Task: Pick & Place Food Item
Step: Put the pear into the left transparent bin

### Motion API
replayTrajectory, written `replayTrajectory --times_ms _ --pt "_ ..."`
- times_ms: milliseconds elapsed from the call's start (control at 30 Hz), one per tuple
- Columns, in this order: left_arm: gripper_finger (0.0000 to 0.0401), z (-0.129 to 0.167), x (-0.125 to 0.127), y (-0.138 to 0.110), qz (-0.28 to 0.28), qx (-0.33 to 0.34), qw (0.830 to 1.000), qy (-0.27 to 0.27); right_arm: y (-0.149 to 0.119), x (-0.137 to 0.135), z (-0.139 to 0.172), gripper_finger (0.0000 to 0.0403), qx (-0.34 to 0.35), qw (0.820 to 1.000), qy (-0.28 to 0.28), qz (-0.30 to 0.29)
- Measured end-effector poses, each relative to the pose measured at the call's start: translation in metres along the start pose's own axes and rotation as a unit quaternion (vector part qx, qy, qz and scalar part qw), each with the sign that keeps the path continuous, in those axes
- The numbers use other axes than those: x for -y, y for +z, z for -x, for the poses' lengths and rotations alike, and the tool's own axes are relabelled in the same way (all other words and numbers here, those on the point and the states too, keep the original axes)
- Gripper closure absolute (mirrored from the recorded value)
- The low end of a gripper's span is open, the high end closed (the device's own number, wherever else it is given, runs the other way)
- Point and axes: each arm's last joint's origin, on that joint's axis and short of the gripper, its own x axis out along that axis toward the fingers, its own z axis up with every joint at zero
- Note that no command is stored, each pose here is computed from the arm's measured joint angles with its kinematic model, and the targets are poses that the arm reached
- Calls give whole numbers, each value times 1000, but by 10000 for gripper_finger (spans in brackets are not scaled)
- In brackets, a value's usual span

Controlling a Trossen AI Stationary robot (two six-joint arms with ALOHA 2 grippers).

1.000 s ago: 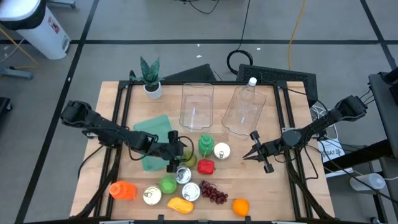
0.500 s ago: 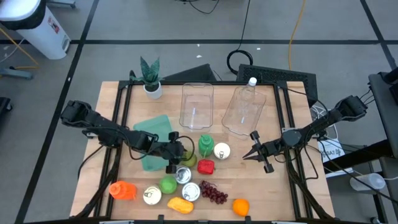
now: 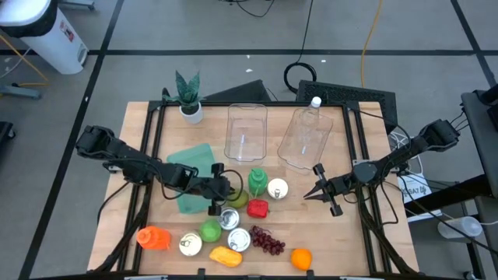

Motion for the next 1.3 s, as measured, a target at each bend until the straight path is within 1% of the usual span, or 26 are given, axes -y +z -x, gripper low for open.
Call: replayTrajectory --times_ms 100,300,367,500,600,800,867,967,1133,1300 --pt "350 0 0 0 3 0 1000 -3 0 0 0 385 0 1000 0 0" --pt "350 0 2 1 29 3 999 -39 0 0 0 385 0 1000 0 0" --pt "350 0 3 2 29 5 998 -51 0 0 0 385 0 1000 0 0" --pt "344 1 5 4 27 14 998 -58 0 0 0 385 0 1000 0 0" --pt "312 1 6 5 21 22 998 -57 0 0 0 385 0 1000 0 0" --pt "209 1 4 7 24 34 999 -27 0 0 0 385 0 1000 0 0" --pt "180 0 3 7 25 33 999 -31 0 0 0 385 0 1000 0 0" --pt "157 0 2 7 21 33 999 -37 0 0 0 385 0 1000 0 0" --pt "154 -11 3 3 18 24 999 -35 0 0 0 385 0 1000 0 0" --pt "176 -27 1 -3 7 7 999 -31 0 0 0 385 0 1000 0 0"
